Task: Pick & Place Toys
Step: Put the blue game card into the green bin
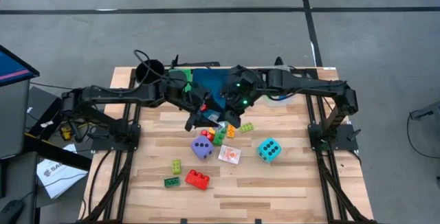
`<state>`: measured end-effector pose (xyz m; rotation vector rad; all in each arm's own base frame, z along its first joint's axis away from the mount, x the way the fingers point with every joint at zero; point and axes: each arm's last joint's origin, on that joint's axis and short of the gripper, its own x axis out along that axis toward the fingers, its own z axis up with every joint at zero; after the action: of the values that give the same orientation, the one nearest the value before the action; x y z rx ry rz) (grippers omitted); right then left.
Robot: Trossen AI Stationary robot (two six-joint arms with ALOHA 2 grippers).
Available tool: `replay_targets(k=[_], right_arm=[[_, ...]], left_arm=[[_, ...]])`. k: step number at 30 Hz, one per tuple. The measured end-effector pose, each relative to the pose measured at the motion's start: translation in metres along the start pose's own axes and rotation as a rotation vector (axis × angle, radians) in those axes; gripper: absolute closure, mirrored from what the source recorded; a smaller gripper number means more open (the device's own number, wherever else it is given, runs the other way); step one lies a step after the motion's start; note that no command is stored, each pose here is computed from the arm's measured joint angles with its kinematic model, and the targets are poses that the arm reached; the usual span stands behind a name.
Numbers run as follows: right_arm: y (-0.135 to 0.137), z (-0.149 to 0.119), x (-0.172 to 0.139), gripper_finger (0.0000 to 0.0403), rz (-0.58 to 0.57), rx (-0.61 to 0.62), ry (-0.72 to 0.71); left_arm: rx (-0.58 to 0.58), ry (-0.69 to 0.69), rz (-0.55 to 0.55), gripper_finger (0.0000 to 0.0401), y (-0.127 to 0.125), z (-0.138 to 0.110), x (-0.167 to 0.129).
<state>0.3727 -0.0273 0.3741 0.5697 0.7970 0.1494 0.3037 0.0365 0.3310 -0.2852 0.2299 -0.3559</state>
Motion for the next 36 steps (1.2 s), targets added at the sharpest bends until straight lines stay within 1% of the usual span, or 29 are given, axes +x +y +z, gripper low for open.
replay_targets(k=[5,10,17,20,24,27,36], right_arm=[[0.001,0.0,-0.004,0.0403,0.002,-0.01,-0.008],[0.007,0.001,-0.016,0.0403,0.006,-0.02,-0.026],[0.007,0.001,-0.016,0.0403,0.003,-0.017,-0.021],[0.007,0.0,-0.016,0.0403,0.003,-0.016,-0.019],[0.007,0.0,-0.016,0.0403,0.003,-0.014,-0.018],[0.007,0.0,-0.016,0.0403,0.004,-0.013,-0.017],[0.007,0.0,-0.016,0.0403,0.002,-0.011,-0.011]], left_arm=[[0.003,-0.002,-0.001,0.0077,-0.001,0.001,-0.001],[-0.001,0.007,0.001,0.0077,0.0,0.0,-0.001],[-0.008,0.019,0.007,0.0077,0.0,-0.002,-0.001],[-0.009,0.015,0.03,0.0081,0.001,-0.002,-0.001],[-0.014,0.028,0.043,0.0105,0.001,-0.003,-0.001],[0.003,0.044,0.046,0.0128,0.002,-0.005,-0.001],[0.002,0.046,0.046,0.0198,0.002,-0.005,-0.001]])
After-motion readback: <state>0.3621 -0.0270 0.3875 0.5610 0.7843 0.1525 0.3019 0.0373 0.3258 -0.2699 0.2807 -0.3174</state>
